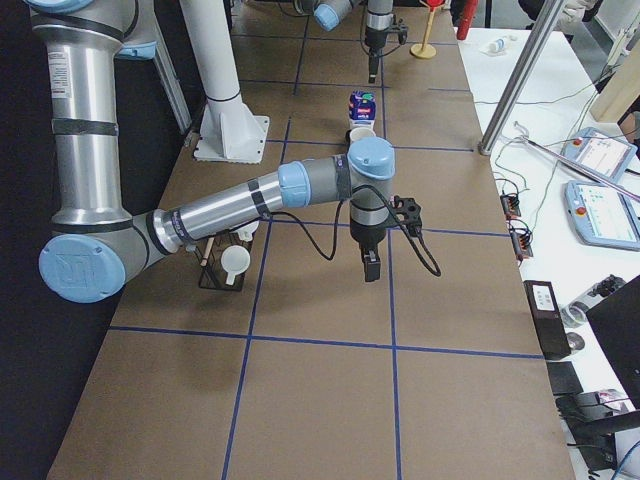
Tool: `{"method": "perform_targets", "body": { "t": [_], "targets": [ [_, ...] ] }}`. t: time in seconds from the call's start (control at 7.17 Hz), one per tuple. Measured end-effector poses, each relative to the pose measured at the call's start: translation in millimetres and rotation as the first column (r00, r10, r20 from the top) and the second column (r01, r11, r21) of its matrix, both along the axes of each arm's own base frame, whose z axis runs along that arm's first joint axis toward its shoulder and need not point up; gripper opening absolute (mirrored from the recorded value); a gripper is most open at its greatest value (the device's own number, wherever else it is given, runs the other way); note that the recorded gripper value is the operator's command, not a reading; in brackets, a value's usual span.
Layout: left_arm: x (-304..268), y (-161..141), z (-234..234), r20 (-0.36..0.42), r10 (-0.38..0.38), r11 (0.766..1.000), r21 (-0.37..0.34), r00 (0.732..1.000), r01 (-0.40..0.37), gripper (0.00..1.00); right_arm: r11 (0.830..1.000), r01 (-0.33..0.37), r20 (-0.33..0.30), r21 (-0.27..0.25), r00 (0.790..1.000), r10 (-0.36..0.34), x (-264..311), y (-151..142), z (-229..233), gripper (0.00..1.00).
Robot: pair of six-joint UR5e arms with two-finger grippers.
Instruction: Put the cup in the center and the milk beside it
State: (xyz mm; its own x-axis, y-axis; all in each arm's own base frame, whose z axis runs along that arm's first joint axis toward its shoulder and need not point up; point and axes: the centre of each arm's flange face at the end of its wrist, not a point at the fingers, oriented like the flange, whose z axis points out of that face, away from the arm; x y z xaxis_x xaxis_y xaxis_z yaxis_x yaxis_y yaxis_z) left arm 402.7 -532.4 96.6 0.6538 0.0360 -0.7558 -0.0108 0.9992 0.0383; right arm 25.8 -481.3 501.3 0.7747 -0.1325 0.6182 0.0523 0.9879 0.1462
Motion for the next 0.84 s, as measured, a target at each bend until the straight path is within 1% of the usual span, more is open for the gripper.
{"method": "perform_targets", "body": {
  "t": [0.28,0.42,0.7,0.84],
  "targets": [
    [-80.0,1.6,54.3,0.048,0.032,0.997,0.075,0.998,-0.036,1.0,1.0,-0.003,-0.001,-0.006,1.0,0.003,0.2,-0.8,1.9,1.0],
    [-123.9,9.6,88.5,0.055,0.046,0.993,0.103,0.997,-0.051,1.0,1.0,-0.006,-0.001,-0.008,1.0,0.006,0.5,-0.9,2.0,1.0],
    [-211.8,43.8,161.2,0.08,0.064,0.987,0.14,0.995,-0.074,1.0,1.0,-0.002,-0.002,-0.015,1.0,0.002,0.8,0.6,7.0,1.0],
    [-254.6,53.2,196.7,0.108,0.062,0.986,0.146,0.992,-0.077,1.0,1.0,-0.001,-0.002,-0.026,1.0,0.001,0.7,0.5,11.9,1.0]
  ]
}}
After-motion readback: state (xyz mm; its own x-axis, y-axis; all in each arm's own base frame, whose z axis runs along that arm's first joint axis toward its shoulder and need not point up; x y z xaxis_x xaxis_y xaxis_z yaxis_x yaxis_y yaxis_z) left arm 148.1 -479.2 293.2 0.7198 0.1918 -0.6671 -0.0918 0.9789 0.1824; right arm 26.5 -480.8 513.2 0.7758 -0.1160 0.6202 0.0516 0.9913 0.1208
